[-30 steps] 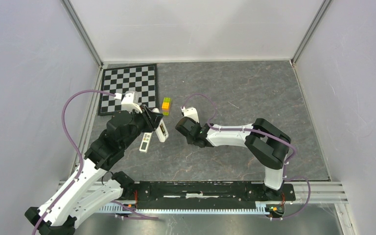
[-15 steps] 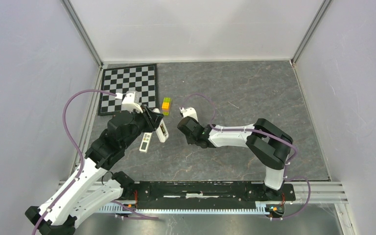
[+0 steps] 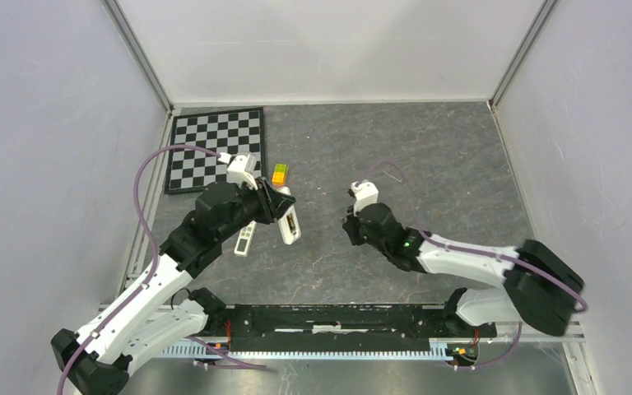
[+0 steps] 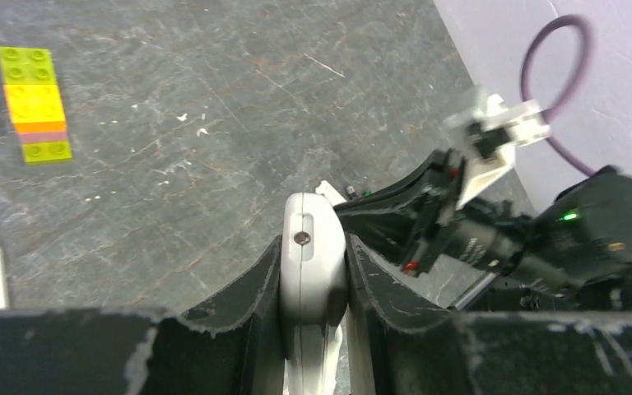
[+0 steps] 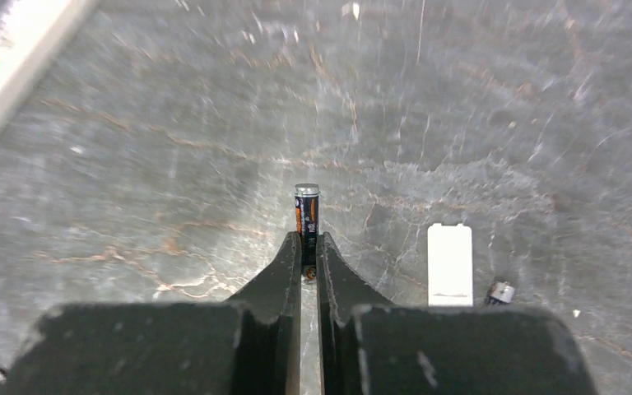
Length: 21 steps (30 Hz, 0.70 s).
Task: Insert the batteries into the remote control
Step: Pick up the battery from the center of the board, then load the battery into the remote control.
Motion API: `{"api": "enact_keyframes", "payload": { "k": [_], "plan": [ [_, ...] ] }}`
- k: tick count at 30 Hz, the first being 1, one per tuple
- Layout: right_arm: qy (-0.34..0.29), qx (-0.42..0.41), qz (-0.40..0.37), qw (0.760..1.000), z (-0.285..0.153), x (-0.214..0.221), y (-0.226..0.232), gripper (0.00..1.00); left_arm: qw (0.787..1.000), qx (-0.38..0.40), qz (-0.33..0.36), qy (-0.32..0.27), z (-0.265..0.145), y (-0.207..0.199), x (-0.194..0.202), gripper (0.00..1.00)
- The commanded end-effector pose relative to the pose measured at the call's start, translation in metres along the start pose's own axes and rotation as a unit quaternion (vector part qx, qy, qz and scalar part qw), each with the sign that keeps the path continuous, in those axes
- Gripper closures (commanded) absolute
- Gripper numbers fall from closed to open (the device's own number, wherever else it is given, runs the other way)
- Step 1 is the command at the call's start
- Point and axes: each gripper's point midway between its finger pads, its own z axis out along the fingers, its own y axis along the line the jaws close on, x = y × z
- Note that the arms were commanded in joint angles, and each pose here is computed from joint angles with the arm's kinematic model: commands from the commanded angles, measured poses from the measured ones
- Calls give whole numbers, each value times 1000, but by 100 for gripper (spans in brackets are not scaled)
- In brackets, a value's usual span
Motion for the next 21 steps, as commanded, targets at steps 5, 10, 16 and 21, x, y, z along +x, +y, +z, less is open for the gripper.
{"api": "enact_keyframes", "payload": {
  "k": [5,10,16,21],
  "plan": [
    [-216,-126,46,967,-74,-84,17,90,992,114,-14,-47,13,-40,-17,98],
    [-288,-160,49,943,-112,-109,19,89,981,187,-15,-43,14,-68,-21,98],
    [-315,-202,40,926,-145,-132,32,90,958,284,-20,-40,11,-100,-23,98],
    [-272,-209,53,938,-151,-141,40,92,947,316,-41,-50,14,-111,-29,98]
  ]
}}
